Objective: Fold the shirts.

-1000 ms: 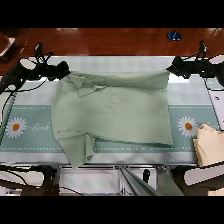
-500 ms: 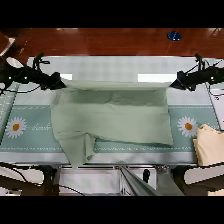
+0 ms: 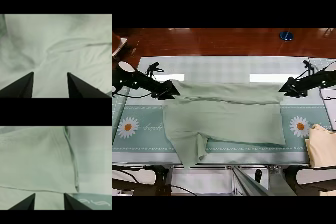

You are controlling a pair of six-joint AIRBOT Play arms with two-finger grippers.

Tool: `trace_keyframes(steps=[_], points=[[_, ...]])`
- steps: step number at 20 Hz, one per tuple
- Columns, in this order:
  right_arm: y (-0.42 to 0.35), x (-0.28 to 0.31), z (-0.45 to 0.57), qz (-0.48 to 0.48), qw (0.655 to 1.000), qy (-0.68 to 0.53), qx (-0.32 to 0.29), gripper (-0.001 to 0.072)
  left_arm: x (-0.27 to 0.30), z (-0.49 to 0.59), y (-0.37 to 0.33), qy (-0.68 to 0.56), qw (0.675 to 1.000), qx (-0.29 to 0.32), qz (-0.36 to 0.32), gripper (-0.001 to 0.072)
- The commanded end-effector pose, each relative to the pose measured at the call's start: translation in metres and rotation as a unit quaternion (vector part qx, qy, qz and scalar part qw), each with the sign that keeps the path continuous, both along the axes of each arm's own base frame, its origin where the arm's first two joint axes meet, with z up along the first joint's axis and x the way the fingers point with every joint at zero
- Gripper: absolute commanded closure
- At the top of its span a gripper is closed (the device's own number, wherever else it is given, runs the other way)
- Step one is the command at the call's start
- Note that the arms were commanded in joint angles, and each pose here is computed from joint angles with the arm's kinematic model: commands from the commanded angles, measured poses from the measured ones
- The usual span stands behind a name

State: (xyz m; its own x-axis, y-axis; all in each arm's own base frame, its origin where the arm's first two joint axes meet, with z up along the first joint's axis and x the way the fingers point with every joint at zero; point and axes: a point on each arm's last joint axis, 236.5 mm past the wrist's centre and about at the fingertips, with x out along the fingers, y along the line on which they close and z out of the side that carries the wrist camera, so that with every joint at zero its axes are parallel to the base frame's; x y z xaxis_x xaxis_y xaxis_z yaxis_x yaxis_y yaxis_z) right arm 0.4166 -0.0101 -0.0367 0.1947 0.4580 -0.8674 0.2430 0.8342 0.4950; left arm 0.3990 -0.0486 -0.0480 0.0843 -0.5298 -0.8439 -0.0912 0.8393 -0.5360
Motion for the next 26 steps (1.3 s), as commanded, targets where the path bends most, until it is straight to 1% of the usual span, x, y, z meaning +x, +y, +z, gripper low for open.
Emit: trace_keyframes(steps=[1, 2, 3, 5, 8, 9, 10, 11, 12, 13, 14, 15, 17, 22, 25, 26], points=[[-0.046, -0.025, 0.042, -0.041, 0.997, -0.022, -0.067, 0.0298, -0.023, 0.023, 0.025, -0.019, 0.999, 0.026, 0.026, 0.0202], [-0.061, -0.037, 0.051, -0.062, 0.994, -0.036, -0.086, 0.0298, -0.036, 0.026, 0.036, -0.027, 0.998, 0.031, 0.046, 0.0202], [-0.068, -0.05, 0.053, -0.086, 0.991, -0.049, -0.092, 0.0298, -0.055, 0.025, 0.046, -0.03, 0.997, 0.034, 0.069, 0.0202], [-0.065, -0.082, 0.044, -0.123, 0.986, -0.07, -0.092, 0.0298, -0.098, 0.016, 0.05, -0.024, 0.995, 0.018, 0.096, 0.0202], [-0.023, -0.127, 0.019, -0.133, 0.986, -0.083, -0.052, 0.0298, -0.158, -0.008, 0.051, 0.024, 0.987, -0.007, 0.16, 0.0202], [-0.009, -0.137, 0.014, -0.133, 0.987, -0.086, -0.035, 0.0298, -0.167, -0.014, 0.05, 0.047, 0.978, -0.019, 0.201, 0.0202], [0.001, -0.146, 0.008, -0.137, 0.987, -0.084, -0.02, 0.0298, -0.175, -0.017, 0.042, 0.06, 0.976, -0.036, 0.208, 0.0202], [0.008, -0.152, 0.004, -0.137, 0.987, -0.083, -0.011, 0.0298, -0.184, -0.021, 0.036, 0.079, 0.976, -0.043, 0.2, 0.0202], [0.012, -0.157, 0.0, -0.136, 0.987, -0.079, -0.007, 0.0298, -0.197, -0.027, 0.037, 0.1, 0.977, -0.03, 0.185, 0.0202], [0.015, -0.161, -0.002, -0.134, 0.988, -0.074, -0.005, 0.0298, -0.212, -0.034, 0.046, 0.128, 0.976, -0.002, 0.179, 0.0203], [0.016, -0.163, -0.004, -0.133, 0.989, -0.072, -0.004, 0.0298, -0.219, -0.039, 0.053, 0.143, 0.972, 0.018, 0.184, 0.0203], [0.016, -0.162, -0.004, -0.133, 0.988, -0.073, -0.003, 0.0298, -0.221, -0.04, 0.053, 0.146, 0.972, 0.019, 0.185, 0.0203], [0.017, -0.16, -0.002, -0.136, 0.988, -0.076, 0.003, 0.0298, -0.218, -0.041, 0.037, 0.142, 0.972, -0.013, 0.188, 0.0203], [0.02, -0.158, 0.001, -0.143, 0.987, -0.078, 0.013, 0.0299, -0.215, -0.058, -0.004, 0.133, 0.972, -0.069, 0.183, 0.0204], [0.015, -0.155, 0.0, -0.163, 0.984, -0.077, 0.01, 0.0299, -0.223, -0.079, -0.016, 0.145, 0.973, -0.056, 0.168, 0.0205], [0.012, -0.157, -0.003, -0.169, 0.983, -0.069, 0.003, 0.0299, -0.217, -0.082, -0.017, 0.138, 0.974, -0.054, 0.172, 0.022]])
